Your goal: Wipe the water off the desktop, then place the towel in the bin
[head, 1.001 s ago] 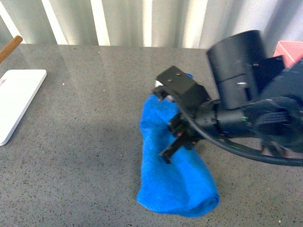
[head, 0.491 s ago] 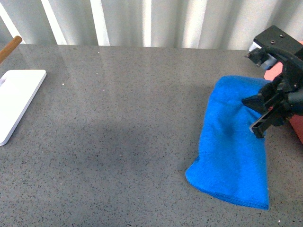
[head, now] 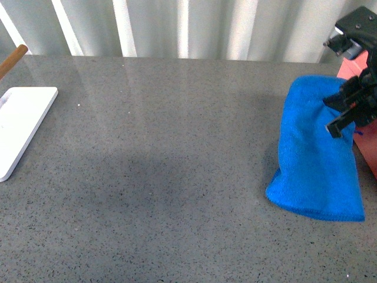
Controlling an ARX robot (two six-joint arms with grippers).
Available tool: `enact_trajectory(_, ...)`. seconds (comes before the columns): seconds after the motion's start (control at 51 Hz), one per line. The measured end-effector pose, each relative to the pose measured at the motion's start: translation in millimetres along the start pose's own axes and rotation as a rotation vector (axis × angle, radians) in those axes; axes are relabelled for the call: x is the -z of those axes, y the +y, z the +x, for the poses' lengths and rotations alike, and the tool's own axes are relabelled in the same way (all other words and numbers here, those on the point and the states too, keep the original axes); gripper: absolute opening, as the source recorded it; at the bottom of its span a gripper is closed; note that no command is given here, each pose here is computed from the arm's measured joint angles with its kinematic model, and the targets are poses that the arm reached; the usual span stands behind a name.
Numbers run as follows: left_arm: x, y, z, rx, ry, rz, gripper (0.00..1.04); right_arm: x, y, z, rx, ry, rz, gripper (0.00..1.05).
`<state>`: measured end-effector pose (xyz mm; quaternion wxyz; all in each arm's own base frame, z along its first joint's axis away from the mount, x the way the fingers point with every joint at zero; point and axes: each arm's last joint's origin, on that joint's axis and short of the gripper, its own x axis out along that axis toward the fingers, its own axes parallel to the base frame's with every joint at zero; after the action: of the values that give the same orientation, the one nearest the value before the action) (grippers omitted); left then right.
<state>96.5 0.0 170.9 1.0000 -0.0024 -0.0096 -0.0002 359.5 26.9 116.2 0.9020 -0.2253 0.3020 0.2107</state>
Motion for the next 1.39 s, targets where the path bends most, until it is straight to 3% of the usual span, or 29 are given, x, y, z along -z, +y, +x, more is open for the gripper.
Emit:
enact_trajectory(0.353,0.0,0.0,0.0,0.0,0.0,0.0,0.98,-86.8,-26.8,-42.2,0.081,-0.155,-0.019,0.03)
enact_trajectory(0.432,0.0,0.0,0.0,0.0,0.0,0.0,0.98,-108.3,-47.2,-70.2,0.137,-0.204,-0.01,0.03)
enact_trajectory(0.53,0.0,0.0,0.0,0.0,0.0,0.0,0.98,-116.6,-78.6,-101.6,0.222,-0.225,0.019,0.03)
enact_trajectory(0.765,0.0,0.0,0.0,0.0,0.0,0.0,0.98,-74.1,-171.9,-140.9,0.338,-0.049,0.234,0.03)
enact_trajectory(0.942,0.0,0.0,0.0,0.0,0.0,0.0,0.98,-34.1,-206.8,-138.8,0.367,0.048,0.364,0.03)
enact_trajectory(1.099,0.0,0.0,0.0,0.0,0.0,0.0,0.98,-9.2,-212.0,-125.0,0.344,0.092,0.433,0.03)
enact_trajectory(1.393,0.0,0.0,0.0,0.0,0.0,0.0,0.98,12.2,-182.7,-87.4,0.223,0.137,0.476,0.03)
